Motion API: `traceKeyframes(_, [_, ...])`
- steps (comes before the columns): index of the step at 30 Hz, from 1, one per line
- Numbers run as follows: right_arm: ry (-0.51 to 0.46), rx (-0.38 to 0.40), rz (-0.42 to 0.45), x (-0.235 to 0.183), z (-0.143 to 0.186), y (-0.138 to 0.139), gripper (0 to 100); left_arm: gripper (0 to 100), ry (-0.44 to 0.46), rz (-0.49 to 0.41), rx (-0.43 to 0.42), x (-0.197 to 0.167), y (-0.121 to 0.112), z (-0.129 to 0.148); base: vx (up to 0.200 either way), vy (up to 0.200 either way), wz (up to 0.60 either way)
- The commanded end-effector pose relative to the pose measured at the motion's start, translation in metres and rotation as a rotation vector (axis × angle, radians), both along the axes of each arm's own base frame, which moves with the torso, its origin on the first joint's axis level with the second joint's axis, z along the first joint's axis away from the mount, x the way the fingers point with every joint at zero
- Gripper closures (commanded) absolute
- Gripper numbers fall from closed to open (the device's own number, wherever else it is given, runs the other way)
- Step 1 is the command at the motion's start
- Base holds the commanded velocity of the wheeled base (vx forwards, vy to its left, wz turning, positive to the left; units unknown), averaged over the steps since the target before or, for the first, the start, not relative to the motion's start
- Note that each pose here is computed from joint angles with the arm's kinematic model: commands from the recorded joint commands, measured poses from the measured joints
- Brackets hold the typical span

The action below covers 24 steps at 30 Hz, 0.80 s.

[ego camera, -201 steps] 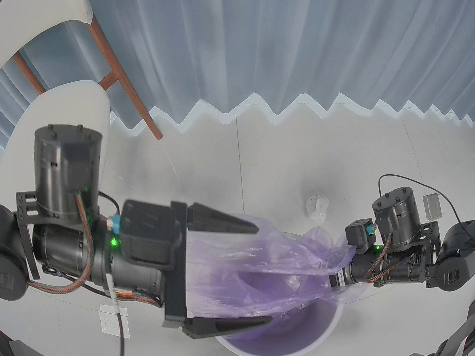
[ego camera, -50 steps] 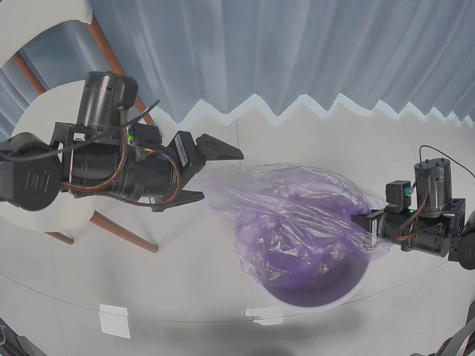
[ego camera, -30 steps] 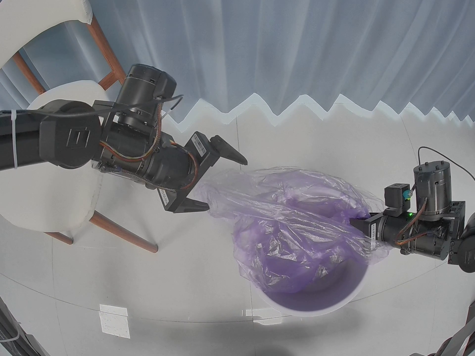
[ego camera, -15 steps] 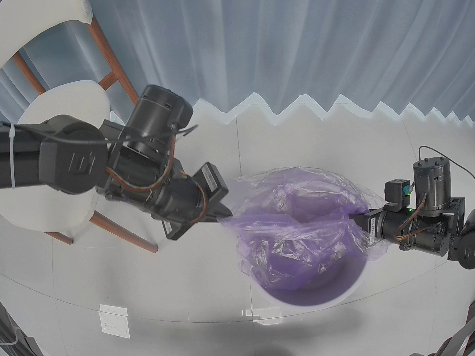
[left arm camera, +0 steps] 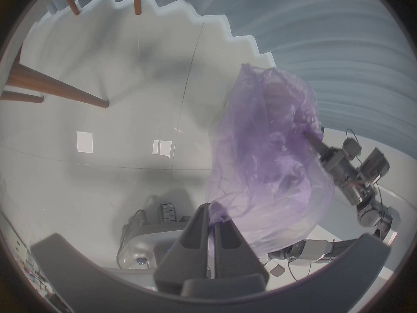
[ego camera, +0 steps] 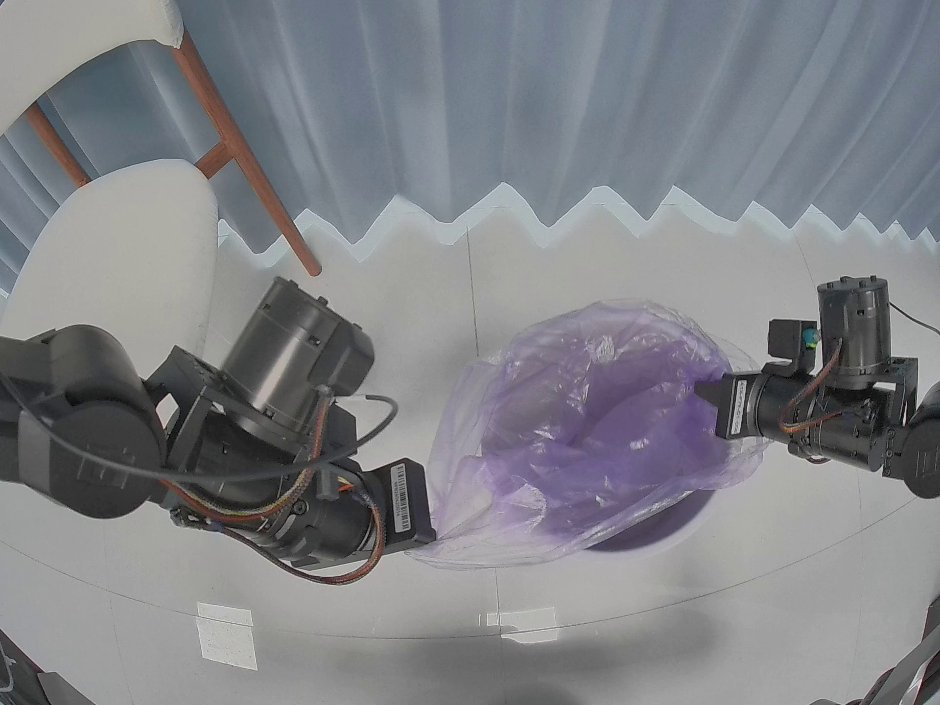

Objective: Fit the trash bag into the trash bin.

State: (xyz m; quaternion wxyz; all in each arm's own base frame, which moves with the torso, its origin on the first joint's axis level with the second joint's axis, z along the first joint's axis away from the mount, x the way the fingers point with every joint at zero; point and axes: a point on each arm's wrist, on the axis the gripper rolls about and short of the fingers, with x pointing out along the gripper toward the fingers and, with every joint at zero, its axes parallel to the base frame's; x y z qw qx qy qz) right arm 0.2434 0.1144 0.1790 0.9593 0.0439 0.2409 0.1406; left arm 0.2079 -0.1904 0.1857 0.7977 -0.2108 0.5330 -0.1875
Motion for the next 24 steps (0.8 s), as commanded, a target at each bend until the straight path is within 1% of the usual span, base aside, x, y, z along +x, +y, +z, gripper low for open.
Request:
traceKeyframes(1, [-0.015, 0.088, -0.044, 0.011, 0.019, 0.003, 100, 100, -0.020, -0.004, 0.019, -0.009, 0.011, -0.004, 0.000, 0.000, 0.00])
traceKeyframes(2, [0.003, 0.117, -0.057, 0.011, 0.025, 0.004, 100, 100, -0.029, 0.015, 0.017, -0.005, 0.015, -0.005, 0.000, 0.000, 0.00])
traceKeyframes(4, [0.012, 0.127, -0.061, 0.010, 0.027, 0.004, 100, 100, -0.034, 0.022, 0.013, -0.003, 0.016, -0.006, 0.000, 0.000, 0.00])
traceKeyframes(5, [0.019, 0.160, -0.069, 0.008, 0.035, 0.006, 100, 100, -0.053, 0.047, -0.005, 0.003, 0.019, -0.005, 0.000, 0.000, 0.00])
traceKeyframes(8, [0.022, 0.193, -0.076, 0.005, 0.039, 0.005, 100, 100, -0.080, 0.080, -0.026, 0.012, 0.024, -0.004, 0.000, 0.000, 0.00])
traceKeyframes(11, [0.026, 0.217, -0.070, 0.001, 0.041, 0.004, 100, 100, -0.111, 0.110, -0.050, 0.021, 0.028, -0.003, 0.000, 0.000, 0.00])
traceKeyframes(13, [0.031, 0.256, -0.062, -0.004, 0.045, 0.006, 100, 100, -0.133, 0.119, -0.069, 0.026, 0.028, -0.003, 0.000, 0.000, 0.00])
traceKeyframes(16, [0.036, 0.313, -0.048, -0.010, 0.051, 0.010, 100, 100, -0.136, 0.140, -0.068, 0.034, 0.030, -0.008, 0.000, 0.000, 0.00])
traceKeyframes(23, [0.065, 0.352, -0.013, -0.023, 0.056, 0.014, 100, 100, -0.188, 0.157, -0.103, 0.049, 0.024, -0.013, 0.000, 0.000, 0.00])
traceKeyframes(24, [0.075, 0.358, -0.014, -0.024, 0.056, 0.014, 100, 100, -0.212, 0.158, -0.119, 0.052, 0.022, -0.012, 0.000, 0.000, 0.00])
